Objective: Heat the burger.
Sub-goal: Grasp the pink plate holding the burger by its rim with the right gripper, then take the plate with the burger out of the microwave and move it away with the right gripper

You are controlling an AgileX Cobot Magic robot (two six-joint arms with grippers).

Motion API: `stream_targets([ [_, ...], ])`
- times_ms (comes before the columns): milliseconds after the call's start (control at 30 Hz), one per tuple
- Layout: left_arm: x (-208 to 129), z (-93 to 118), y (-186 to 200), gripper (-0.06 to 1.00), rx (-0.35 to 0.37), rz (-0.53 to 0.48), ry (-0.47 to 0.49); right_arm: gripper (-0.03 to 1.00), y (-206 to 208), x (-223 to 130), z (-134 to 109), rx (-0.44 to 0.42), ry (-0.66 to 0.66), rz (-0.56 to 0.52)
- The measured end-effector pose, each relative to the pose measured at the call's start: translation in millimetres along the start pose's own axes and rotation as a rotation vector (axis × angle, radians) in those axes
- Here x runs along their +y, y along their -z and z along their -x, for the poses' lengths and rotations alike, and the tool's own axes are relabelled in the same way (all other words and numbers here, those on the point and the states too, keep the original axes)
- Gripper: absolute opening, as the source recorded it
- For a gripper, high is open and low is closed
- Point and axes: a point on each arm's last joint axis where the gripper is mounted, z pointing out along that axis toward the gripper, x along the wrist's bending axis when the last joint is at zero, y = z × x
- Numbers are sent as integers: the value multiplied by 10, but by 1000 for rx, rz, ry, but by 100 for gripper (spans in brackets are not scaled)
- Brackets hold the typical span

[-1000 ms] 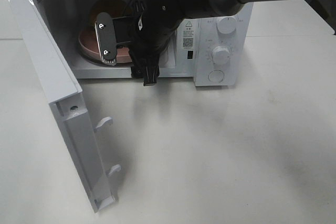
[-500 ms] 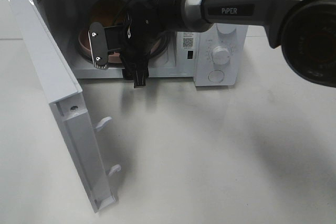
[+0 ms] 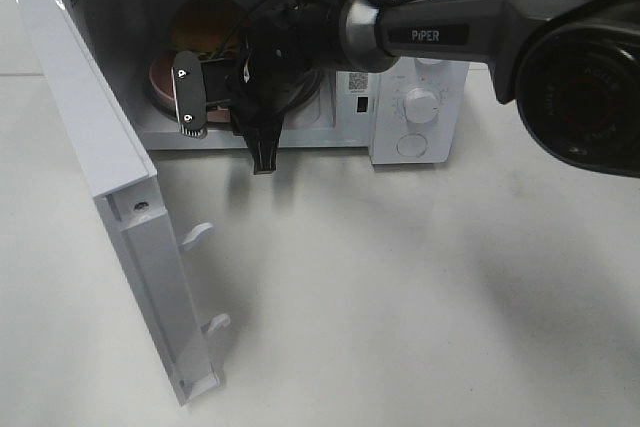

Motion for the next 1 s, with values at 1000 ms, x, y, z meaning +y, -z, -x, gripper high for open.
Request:
stream_targets([
  [1000,0,0,0,98,0,0,0,10,203,63,-18,42,26,-24],
])
